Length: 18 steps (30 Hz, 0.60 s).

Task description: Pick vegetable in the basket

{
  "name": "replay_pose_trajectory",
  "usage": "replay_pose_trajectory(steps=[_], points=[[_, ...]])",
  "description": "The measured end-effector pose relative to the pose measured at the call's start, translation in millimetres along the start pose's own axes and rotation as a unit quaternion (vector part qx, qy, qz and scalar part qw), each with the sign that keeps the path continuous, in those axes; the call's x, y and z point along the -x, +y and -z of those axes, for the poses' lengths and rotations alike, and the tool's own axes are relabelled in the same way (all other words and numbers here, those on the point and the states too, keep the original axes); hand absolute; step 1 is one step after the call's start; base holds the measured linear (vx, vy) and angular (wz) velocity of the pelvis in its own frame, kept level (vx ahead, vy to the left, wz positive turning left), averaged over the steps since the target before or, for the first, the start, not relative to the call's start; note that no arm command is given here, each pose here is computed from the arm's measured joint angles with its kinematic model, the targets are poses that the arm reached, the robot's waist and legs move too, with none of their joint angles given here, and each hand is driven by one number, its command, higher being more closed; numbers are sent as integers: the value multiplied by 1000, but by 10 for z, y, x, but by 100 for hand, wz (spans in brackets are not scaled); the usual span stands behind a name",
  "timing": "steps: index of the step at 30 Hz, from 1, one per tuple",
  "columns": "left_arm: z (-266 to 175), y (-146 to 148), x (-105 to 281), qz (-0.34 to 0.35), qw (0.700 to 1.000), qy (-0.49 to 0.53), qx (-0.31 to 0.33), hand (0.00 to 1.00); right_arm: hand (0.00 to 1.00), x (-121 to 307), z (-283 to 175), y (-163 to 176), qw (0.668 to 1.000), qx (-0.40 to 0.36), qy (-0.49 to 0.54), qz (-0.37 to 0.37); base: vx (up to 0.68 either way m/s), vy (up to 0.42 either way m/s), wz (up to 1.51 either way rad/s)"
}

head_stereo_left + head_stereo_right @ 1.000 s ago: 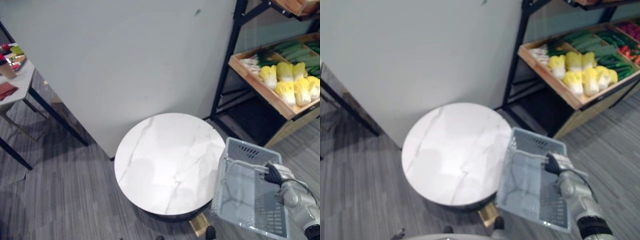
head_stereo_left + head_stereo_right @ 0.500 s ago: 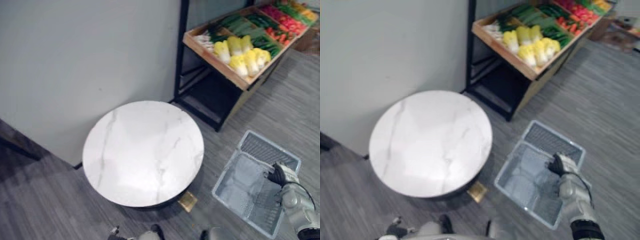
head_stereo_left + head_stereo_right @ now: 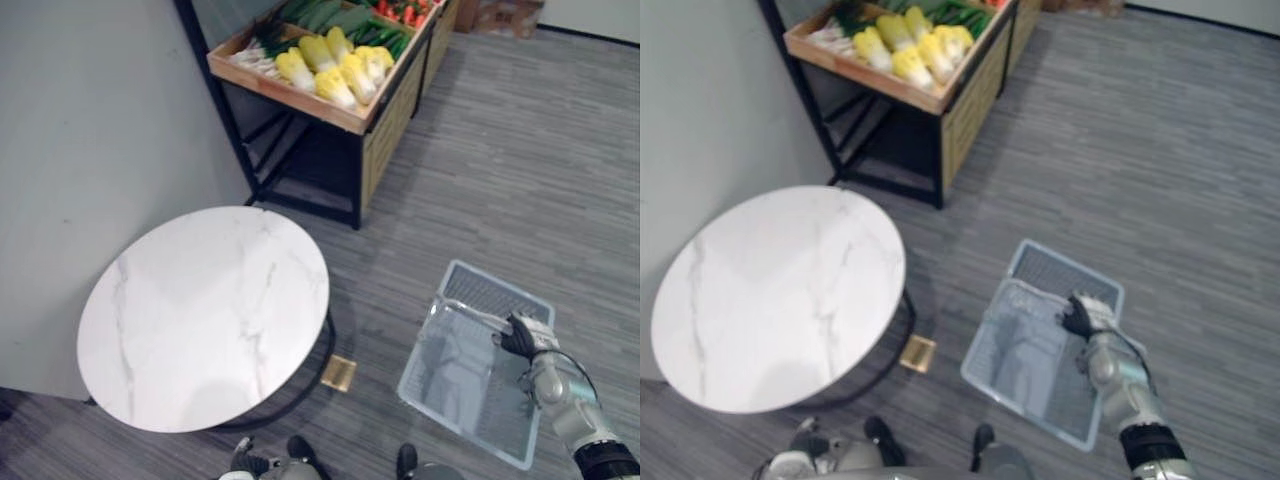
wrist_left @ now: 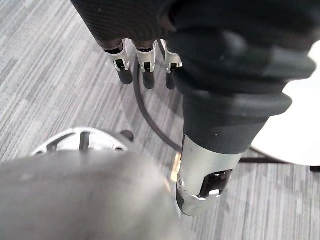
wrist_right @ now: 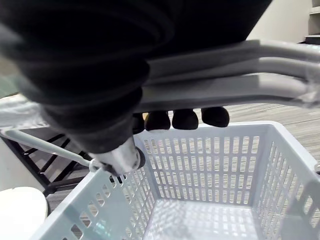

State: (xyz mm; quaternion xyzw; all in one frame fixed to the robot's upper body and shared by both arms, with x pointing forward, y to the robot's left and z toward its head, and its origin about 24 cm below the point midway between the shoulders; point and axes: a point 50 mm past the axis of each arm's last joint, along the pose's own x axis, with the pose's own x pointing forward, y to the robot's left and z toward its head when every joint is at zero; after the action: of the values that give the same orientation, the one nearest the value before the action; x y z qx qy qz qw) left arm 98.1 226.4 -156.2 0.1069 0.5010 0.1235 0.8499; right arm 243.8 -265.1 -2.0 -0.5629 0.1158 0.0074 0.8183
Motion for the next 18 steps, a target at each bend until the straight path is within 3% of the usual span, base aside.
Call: replay_pose_trajectory(steps=[6, 10, 18], points=[[2, -41, 10, 2, 1000, -3, 8, 0, 100, -18, -68, -12, 1000, 16, -22, -5, -29, -96, -72], [11, -203, 40, 20, 999, -2, 24, 0, 100, -97, -228, -22, 998, 31, -58, -11, 73, 176, -108], [-11, -201, 34, 21, 999, -5, 24, 0, 100, -107, -295, -42, 996, 27, -82, -10, 73, 120, -16]])
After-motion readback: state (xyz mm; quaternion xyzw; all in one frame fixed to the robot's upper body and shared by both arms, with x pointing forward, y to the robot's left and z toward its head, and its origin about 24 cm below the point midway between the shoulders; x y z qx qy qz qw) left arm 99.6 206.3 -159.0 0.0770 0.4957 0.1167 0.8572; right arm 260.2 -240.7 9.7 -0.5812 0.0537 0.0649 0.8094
